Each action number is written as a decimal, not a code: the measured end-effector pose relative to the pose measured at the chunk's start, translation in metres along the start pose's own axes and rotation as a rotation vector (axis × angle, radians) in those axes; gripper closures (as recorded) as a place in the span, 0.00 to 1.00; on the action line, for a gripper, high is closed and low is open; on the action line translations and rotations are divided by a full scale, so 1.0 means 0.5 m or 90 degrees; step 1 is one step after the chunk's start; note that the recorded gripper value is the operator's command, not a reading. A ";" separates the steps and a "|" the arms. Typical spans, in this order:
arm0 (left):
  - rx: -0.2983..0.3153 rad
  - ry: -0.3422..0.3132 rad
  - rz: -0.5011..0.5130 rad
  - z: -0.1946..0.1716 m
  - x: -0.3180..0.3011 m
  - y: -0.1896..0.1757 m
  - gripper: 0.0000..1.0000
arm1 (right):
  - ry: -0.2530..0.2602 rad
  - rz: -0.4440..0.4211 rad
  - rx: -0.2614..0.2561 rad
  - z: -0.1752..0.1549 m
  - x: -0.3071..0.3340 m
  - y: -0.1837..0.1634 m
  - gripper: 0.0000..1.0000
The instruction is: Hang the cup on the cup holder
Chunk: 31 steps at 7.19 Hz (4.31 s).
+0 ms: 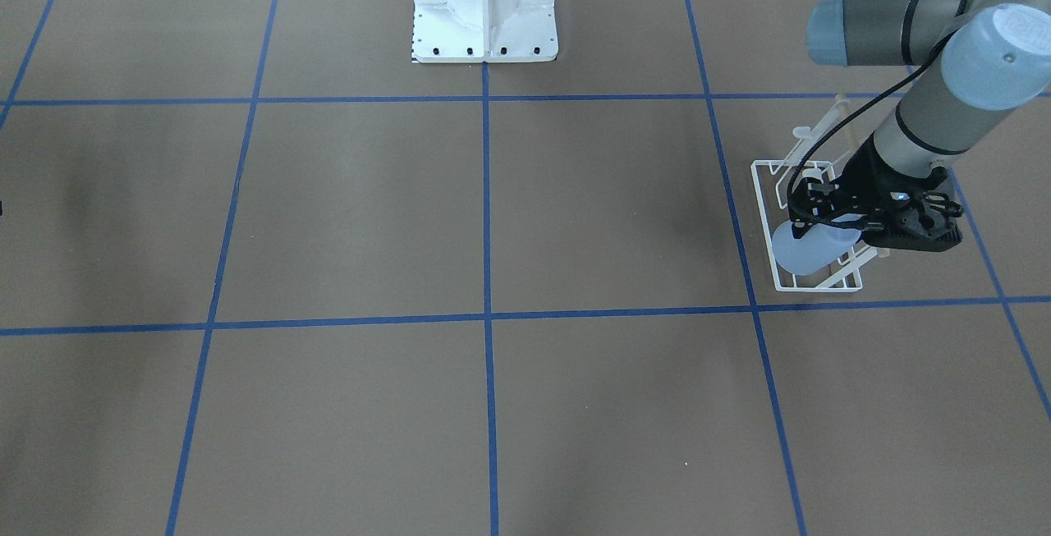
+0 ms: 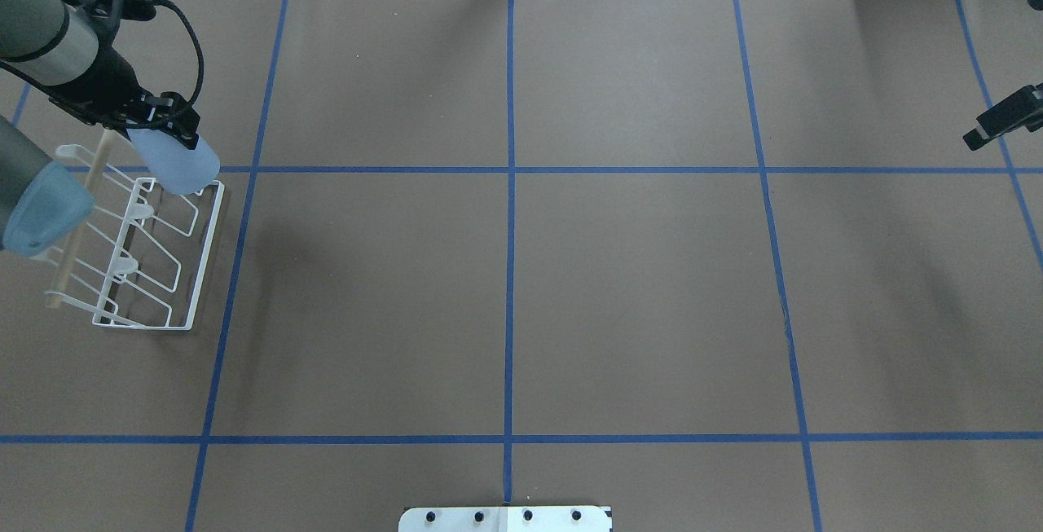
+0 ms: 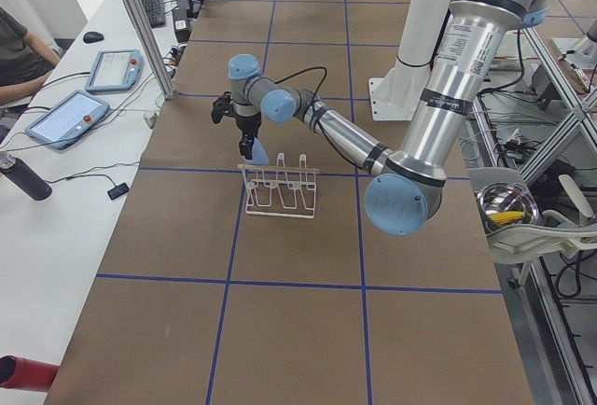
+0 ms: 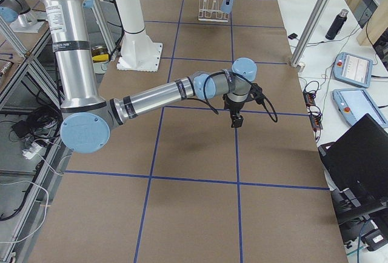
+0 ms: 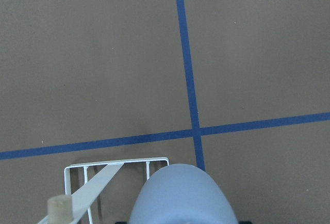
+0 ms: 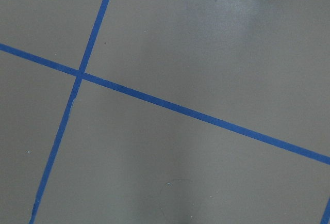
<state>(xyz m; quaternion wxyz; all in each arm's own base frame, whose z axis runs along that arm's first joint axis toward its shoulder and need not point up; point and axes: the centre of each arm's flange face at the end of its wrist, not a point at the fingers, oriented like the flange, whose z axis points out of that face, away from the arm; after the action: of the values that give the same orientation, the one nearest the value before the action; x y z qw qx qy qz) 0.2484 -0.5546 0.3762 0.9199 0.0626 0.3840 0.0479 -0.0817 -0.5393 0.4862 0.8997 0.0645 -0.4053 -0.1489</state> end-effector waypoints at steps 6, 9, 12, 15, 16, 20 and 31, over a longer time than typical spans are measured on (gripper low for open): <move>0.058 -0.009 0.064 -0.132 -0.125 0.056 0.03 | 0.003 0.007 0.008 -0.016 0.010 -0.003 0.00; 0.040 -0.047 0.139 -0.151 -0.356 0.109 0.03 | 0.015 0.058 0.021 -0.086 0.046 0.039 0.00; -0.003 0.005 0.103 -0.121 -0.495 0.153 0.02 | 0.052 0.074 0.008 -0.077 0.094 0.149 0.00; -0.010 0.013 0.064 -0.113 -0.511 0.159 0.02 | 0.052 0.067 0.000 -0.064 0.105 0.175 0.00; -0.008 0.014 0.059 -0.115 -0.510 0.159 0.02 | 0.052 0.067 0.000 -0.064 0.105 0.175 0.00; 0.009 0.015 0.045 -0.145 -0.484 0.168 0.02 | 0.066 0.067 -0.002 -0.061 0.113 0.171 0.00; -0.001 0.023 -0.043 -0.146 -0.496 0.257 0.02 | 0.063 0.153 -0.008 -0.041 0.133 0.164 0.00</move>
<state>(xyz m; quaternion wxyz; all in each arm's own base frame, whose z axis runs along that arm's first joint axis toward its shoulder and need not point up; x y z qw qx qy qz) 0.0176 -0.4556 0.5185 0.9139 0.0482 0.4026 0.0185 -0.0069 -0.4828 0.5392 0.9301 0.0173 -0.3647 -0.0392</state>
